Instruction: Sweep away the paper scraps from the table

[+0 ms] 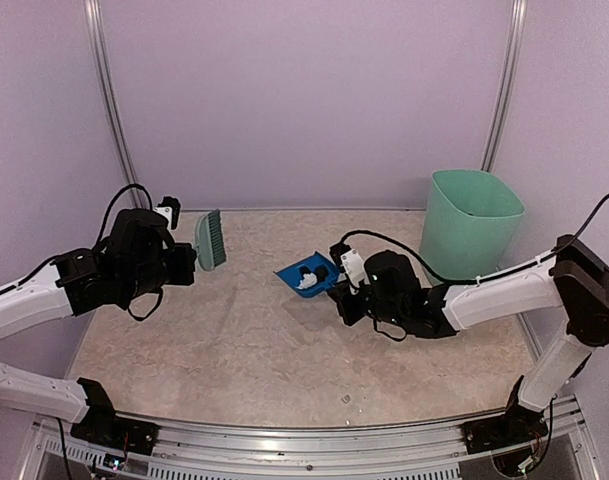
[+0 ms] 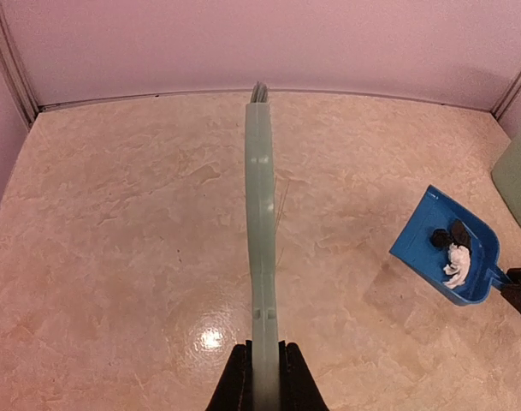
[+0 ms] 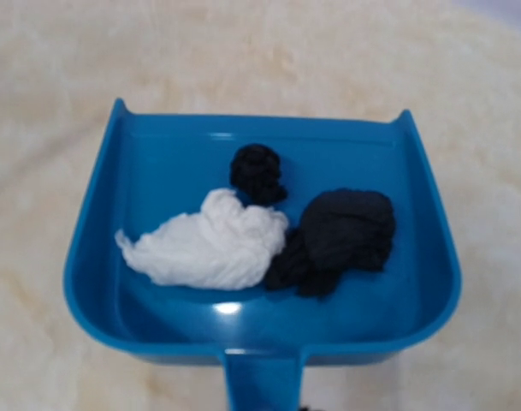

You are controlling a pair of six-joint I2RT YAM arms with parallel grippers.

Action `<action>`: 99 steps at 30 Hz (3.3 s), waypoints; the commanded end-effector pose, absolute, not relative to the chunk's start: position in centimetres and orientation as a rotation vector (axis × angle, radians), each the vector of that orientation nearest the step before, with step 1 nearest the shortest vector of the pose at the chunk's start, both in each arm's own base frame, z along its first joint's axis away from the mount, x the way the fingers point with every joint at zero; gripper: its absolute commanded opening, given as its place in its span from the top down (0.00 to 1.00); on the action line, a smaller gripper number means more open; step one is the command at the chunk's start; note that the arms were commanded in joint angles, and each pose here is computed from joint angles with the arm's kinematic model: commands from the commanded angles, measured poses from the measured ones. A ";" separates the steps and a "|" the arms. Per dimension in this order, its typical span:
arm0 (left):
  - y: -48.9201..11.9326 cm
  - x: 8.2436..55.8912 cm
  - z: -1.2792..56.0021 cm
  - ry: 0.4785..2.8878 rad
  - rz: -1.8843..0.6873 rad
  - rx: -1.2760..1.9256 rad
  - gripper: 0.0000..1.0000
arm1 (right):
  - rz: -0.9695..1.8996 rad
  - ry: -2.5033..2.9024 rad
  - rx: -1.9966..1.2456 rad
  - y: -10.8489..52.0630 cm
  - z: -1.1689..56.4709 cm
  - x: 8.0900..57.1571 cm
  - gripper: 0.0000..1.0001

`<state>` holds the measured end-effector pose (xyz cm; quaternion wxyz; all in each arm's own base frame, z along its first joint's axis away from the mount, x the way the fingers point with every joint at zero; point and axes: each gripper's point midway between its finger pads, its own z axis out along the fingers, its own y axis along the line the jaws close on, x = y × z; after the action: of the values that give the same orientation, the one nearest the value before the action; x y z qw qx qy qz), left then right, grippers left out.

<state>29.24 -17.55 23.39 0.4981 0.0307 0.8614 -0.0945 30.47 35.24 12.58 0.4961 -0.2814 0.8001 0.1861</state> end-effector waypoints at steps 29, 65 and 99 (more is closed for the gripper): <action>-17.7 29.9 23.3 2.026 -0.272 0.050 1.00 | 0.596 1.761 -0.139 20.1 34.6 32.9 1.00; -18.0 29.5 22.6 2.032 -0.313 0.049 1.00 | 1.347 1.348 0.507 5.5 38.2 33.0 1.00; -19.1 29.8 23.5 1.994 -0.371 0.043 1.00 | 1.244 1.433 0.253 8.5 40.8 35.7 1.00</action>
<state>29.31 -18.38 22.18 0.5101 0.0243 0.8491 -0.1354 34.86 6.38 40.69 0.5581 0.1795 0.5732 0.5725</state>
